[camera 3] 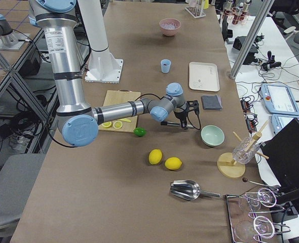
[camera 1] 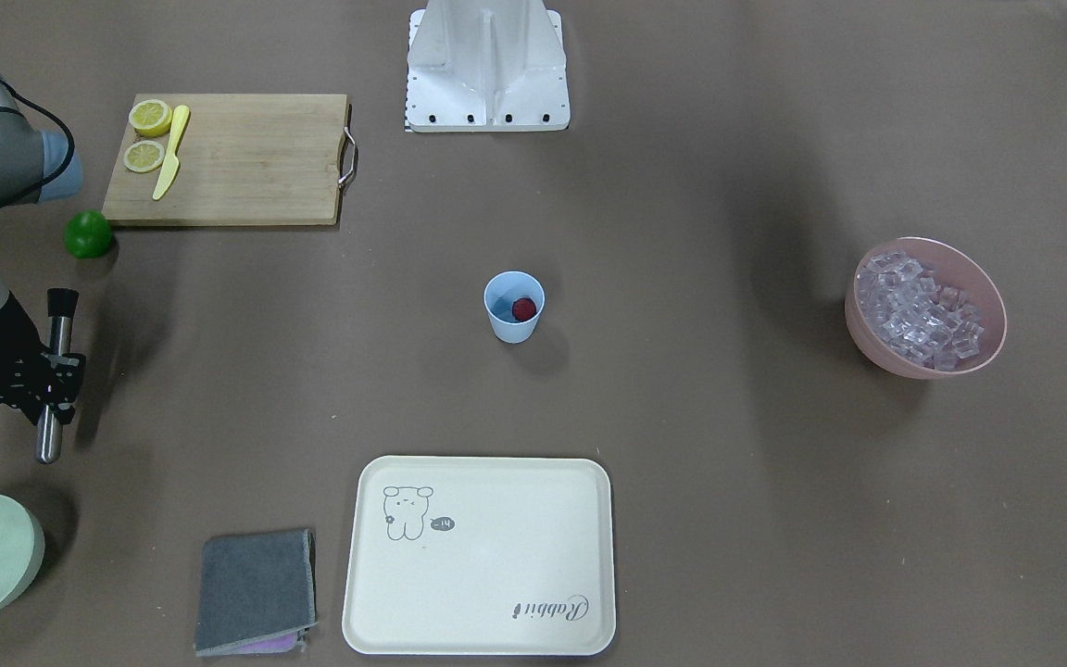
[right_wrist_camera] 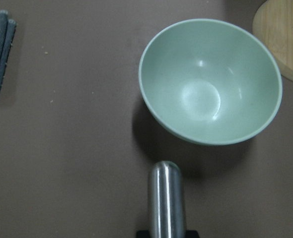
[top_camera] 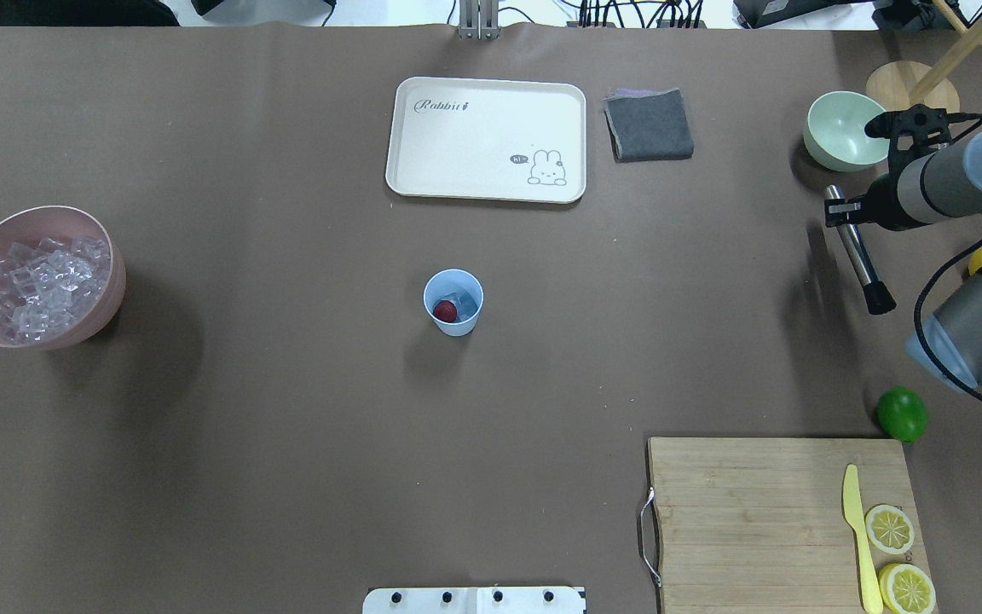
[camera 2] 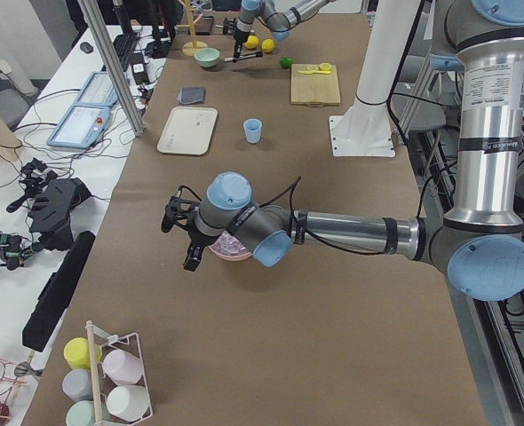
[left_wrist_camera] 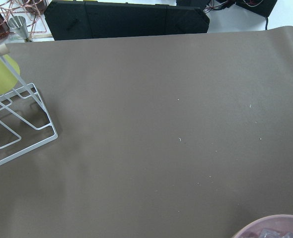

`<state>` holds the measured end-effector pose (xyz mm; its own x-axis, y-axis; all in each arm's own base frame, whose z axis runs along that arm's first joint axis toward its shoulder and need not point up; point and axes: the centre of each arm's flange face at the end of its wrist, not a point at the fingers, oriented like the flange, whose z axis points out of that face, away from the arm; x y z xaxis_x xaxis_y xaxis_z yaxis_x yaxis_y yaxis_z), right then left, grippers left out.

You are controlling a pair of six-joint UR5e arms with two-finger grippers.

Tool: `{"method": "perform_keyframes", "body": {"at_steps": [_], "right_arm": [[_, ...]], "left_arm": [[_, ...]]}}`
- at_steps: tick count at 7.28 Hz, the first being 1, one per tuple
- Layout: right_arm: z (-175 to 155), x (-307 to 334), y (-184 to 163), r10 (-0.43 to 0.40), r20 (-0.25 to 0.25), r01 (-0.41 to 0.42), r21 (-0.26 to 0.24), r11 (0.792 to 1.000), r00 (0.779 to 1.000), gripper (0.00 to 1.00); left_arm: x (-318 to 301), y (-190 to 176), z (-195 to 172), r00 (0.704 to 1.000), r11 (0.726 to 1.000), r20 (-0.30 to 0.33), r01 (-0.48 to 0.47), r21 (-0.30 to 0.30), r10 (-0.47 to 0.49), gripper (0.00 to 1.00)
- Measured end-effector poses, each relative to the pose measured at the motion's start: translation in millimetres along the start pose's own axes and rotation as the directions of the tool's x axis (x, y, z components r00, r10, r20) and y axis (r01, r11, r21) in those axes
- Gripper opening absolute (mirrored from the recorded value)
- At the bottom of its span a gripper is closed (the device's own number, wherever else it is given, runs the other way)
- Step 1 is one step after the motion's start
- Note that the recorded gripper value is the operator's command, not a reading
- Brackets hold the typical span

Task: Mash ice and strawberries in cup
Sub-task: 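Carry the pestle back beside the pale green bowl, then set the pestle upright on the table and open the right gripper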

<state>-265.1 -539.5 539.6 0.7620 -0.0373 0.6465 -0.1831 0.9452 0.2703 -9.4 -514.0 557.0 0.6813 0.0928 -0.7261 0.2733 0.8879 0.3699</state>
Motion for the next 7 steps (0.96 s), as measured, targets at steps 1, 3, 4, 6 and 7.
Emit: {"method": "perform_keyframes", "body": {"at_steps": [1,3,4,6,7], "right_arm": [[8,0,6,-0.003,-0.007,0.003,-0.015,1.000,1.000,0.00],[18,2,11,-0.001,-0.017,0.001,-0.034,0.999,1.000,0.99],[19,2,11,0.013,-0.017,-0.014,-0.036,0.999,1.000,1.00],[18,-3,8,0.044,-0.007,-0.045,-0.034,0.998,0.999,1.00],[14,-5,4,0.051,0.004,-0.050,-0.037,0.998,0.999,1.00]], "left_arm": [[0,-1,-1,1.000,1.000,0.008,-0.002,0.008,0.002,0.97],[2,-4,-2,1.000,1.000,0.013,-0.006,0.016,0.006,0.97],[2,-4,-2,1.000,1.000,0.013,-0.007,0.017,0.007,0.97],[2,-4,-3,1.000,1.000,0.013,-0.011,0.018,0.011,0.97],[2,-4,-3,1.000,1.000,0.013,-0.013,0.018,0.013,0.98]]}}
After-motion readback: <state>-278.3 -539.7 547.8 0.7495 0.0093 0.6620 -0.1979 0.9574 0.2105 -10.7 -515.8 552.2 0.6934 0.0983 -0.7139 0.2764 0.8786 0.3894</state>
